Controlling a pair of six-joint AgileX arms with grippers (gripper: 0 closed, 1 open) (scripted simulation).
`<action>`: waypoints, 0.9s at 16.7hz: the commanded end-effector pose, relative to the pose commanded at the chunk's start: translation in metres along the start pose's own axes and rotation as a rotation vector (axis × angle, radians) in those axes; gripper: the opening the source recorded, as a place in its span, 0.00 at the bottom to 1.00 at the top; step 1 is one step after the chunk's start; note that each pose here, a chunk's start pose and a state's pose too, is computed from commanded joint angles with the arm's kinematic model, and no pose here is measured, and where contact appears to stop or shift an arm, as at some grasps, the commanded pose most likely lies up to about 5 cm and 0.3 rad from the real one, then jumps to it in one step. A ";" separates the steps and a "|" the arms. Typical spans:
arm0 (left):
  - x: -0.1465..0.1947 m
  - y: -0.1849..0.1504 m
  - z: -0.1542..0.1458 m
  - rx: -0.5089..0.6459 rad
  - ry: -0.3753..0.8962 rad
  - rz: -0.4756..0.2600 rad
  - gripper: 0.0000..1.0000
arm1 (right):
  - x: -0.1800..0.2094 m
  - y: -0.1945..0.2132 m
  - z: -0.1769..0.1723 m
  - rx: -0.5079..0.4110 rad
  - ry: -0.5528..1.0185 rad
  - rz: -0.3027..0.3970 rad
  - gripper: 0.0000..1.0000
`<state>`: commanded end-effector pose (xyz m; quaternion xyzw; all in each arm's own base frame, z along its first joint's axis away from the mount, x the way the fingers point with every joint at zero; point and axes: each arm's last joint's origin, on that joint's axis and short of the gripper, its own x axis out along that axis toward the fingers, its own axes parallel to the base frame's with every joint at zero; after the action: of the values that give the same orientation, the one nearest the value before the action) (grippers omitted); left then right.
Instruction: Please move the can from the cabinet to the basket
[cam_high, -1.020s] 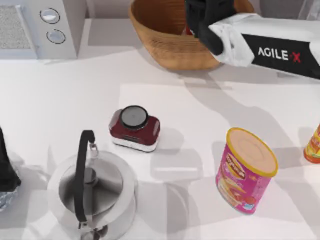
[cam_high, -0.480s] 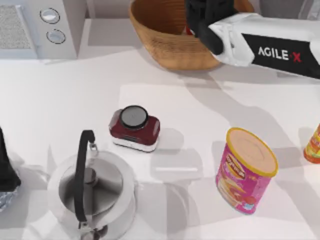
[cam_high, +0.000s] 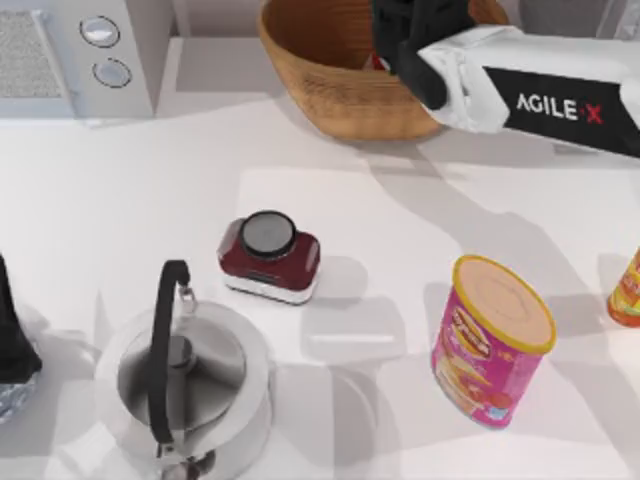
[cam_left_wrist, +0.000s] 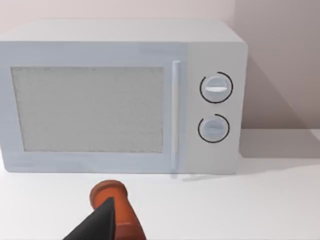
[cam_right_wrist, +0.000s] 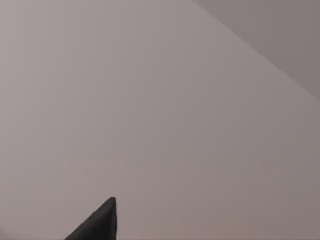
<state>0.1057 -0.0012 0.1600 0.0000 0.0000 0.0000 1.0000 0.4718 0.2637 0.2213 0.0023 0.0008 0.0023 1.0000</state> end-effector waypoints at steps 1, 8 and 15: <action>0.000 0.000 0.000 0.000 0.000 0.000 1.00 | 0.000 0.000 0.000 0.000 0.000 0.000 1.00; 0.000 0.000 0.000 0.000 0.000 0.000 1.00 | -0.007 -0.012 0.011 0.000 0.005 0.024 1.00; 0.000 0.000 0.000 0.000 0.000 0.000 1.00 | -0.088 -0.114 0.073 -0.006 0.046 0.106 1.00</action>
<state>0.1057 -0.0012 0.1600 0.0000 0.0000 0.0000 1.0000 0.3849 0.1490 0.2939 -0.0008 0.0238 0.0555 0.9982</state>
